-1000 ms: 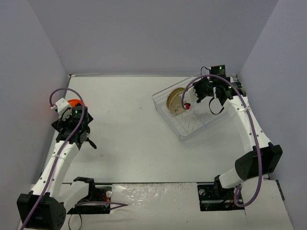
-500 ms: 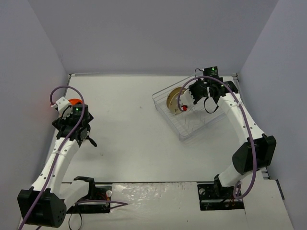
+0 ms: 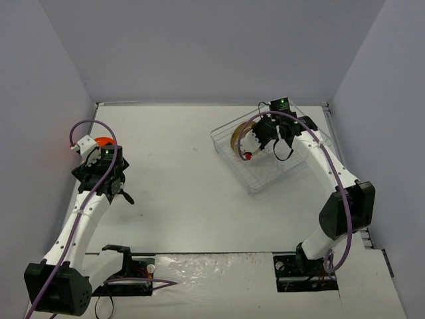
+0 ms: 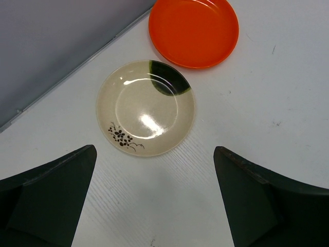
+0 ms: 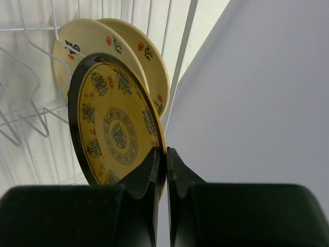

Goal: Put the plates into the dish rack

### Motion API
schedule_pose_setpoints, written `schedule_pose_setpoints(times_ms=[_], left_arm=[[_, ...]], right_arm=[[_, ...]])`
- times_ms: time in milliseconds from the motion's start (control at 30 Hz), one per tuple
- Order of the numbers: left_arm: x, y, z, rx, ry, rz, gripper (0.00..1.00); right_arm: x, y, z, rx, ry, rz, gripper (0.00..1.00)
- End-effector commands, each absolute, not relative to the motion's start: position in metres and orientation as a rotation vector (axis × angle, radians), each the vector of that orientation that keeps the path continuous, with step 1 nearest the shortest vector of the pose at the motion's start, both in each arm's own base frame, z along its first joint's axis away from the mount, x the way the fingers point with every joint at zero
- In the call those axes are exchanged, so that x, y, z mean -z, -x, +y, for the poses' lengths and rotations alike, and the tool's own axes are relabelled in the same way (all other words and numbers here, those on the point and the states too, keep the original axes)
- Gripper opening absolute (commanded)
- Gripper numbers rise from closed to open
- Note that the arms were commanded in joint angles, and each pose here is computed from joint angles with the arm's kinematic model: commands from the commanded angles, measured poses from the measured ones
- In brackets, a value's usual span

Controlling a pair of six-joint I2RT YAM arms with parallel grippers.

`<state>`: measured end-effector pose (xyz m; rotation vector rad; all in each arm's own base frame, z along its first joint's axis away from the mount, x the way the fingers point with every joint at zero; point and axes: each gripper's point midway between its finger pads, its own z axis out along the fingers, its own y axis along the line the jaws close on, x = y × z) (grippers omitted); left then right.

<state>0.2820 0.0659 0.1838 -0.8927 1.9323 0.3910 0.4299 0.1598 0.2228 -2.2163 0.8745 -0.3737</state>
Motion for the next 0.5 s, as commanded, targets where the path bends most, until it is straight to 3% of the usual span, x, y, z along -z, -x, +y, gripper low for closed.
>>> schedule_pose_setpoints(times_ms=[0,467], left_arm=[[-0.214,-0.286,0.073,-0.384,0.926,1.839,0.97],[-0.216,-0.286,0.073,-0.383,0.932,1.832,0.97]], right_arm=[[-0.229,-0.437,0.169,0.42,2.218,0.794,0.0],[-0.206,-0.419,0.168,0.386,2.284,0.743,0.0]])
